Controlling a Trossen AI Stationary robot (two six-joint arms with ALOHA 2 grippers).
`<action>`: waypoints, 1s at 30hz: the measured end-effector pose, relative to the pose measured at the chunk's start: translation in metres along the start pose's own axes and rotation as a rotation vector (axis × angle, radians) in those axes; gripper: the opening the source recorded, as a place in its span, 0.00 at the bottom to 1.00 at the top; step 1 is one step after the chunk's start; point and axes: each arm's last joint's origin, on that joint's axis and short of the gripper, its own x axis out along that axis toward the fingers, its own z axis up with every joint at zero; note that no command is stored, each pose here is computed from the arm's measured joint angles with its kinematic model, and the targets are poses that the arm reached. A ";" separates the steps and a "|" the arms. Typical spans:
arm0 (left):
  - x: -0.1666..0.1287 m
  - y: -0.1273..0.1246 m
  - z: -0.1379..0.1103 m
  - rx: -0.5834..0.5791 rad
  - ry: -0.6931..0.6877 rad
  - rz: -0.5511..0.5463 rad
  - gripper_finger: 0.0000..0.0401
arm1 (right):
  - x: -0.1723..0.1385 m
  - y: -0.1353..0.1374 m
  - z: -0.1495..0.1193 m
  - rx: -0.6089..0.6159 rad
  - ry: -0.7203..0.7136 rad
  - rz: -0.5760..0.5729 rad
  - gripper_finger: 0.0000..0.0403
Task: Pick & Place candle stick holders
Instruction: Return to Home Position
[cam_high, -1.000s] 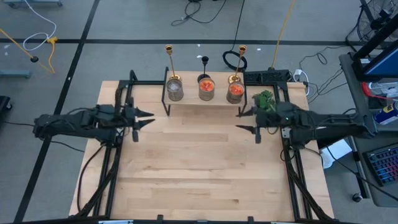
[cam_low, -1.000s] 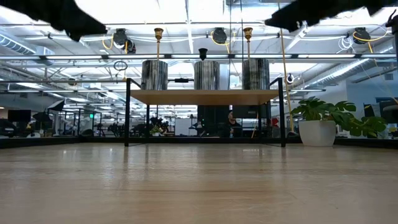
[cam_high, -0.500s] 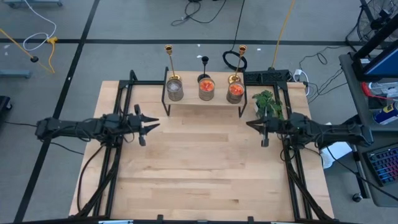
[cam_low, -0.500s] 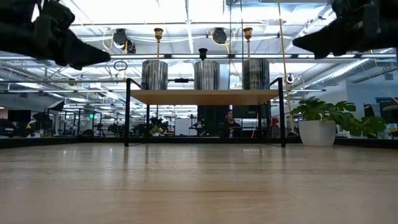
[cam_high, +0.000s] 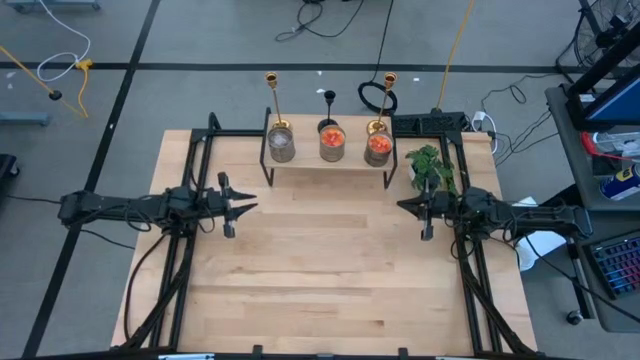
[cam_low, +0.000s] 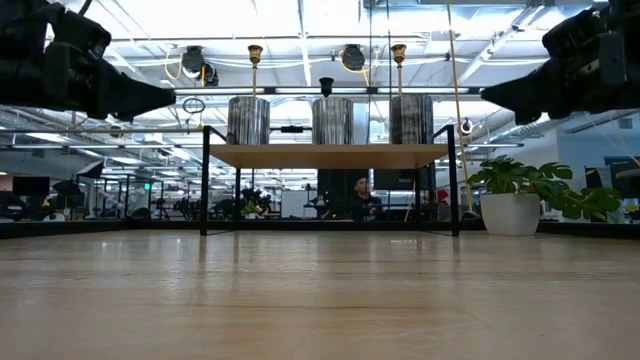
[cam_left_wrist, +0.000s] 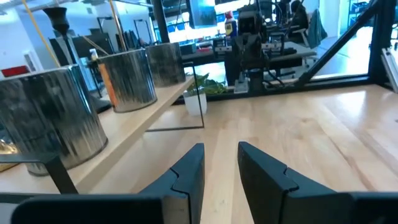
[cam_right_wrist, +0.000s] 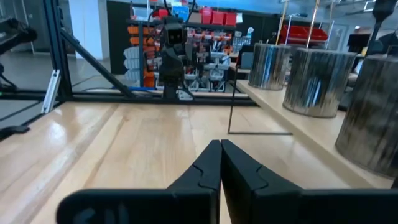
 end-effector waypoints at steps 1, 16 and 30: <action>0.000 0.000 0.000 0.000 0.002 0.000 0.26 | 0.000 0.000 0.000 0.003 -0.004 -0.001 0.00; 0.000 0.000 0.000 -0.053 -0.001 0.001 0.26 | 0.000 0.000 -0.003 0.039 0.027 0.006 0.02; 0.000 0.000 0.001 -0.051 -0.003 0.001 0.26 | 0.000 0.000 -0.003 0.039 0.028 0.006 0.02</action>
